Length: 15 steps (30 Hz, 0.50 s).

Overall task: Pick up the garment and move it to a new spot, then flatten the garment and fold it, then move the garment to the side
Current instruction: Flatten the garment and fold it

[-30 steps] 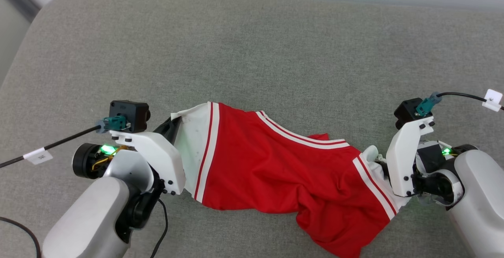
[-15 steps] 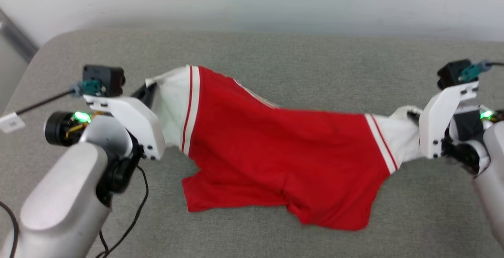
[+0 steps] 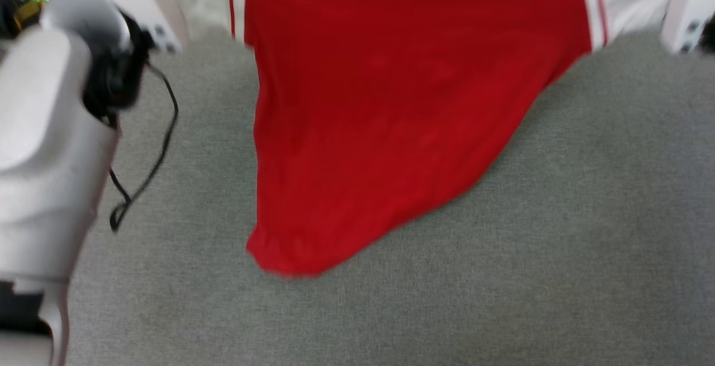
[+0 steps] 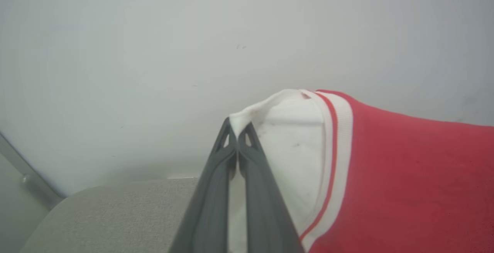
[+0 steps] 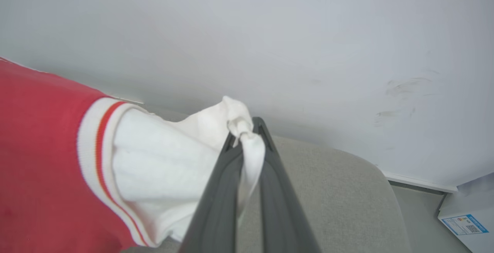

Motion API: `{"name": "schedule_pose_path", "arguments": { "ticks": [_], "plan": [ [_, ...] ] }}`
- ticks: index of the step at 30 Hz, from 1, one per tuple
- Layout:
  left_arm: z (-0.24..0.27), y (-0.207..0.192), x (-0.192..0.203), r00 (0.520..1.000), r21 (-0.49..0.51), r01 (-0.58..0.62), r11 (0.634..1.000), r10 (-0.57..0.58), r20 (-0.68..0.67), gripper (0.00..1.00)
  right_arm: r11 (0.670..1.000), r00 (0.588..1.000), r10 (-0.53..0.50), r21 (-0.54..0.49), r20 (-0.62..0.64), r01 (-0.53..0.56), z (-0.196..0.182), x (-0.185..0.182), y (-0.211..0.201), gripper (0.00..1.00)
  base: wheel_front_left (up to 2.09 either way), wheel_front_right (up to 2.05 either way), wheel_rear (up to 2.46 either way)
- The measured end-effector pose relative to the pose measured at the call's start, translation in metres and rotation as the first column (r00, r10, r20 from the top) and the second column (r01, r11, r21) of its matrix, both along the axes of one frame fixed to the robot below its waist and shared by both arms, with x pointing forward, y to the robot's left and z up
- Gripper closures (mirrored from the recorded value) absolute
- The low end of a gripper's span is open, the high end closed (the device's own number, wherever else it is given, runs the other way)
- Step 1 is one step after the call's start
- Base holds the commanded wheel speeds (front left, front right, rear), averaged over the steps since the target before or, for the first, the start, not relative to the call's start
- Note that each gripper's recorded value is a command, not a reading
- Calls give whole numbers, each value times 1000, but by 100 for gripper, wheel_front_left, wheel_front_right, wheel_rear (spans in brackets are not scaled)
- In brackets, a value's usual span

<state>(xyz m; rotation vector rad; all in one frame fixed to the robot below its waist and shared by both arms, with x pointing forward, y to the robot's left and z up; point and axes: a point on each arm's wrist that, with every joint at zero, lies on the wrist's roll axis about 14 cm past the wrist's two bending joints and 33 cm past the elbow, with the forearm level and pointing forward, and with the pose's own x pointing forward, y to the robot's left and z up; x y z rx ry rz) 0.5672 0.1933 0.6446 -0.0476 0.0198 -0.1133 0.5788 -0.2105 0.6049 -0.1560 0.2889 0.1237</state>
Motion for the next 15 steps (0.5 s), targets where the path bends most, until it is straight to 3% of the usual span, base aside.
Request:
{"name": "schedule_pose_path", "arguments": {
  "ticks": [7, 15],
  "plan": [
    [65, 11, 52, 976, 34, -51, 998, 43, 211, 100, 998, 981, -30, -45, 193, 39, 62, 51, -8, 100, 0, 0, 0],
    [119, 19, 94, 907, -5, -66, 998, 62, 417, 100, 994, 899, -42, -74, 435, 83, 133, 95, -14, 100, 0, 0, 0]
  ]
}}
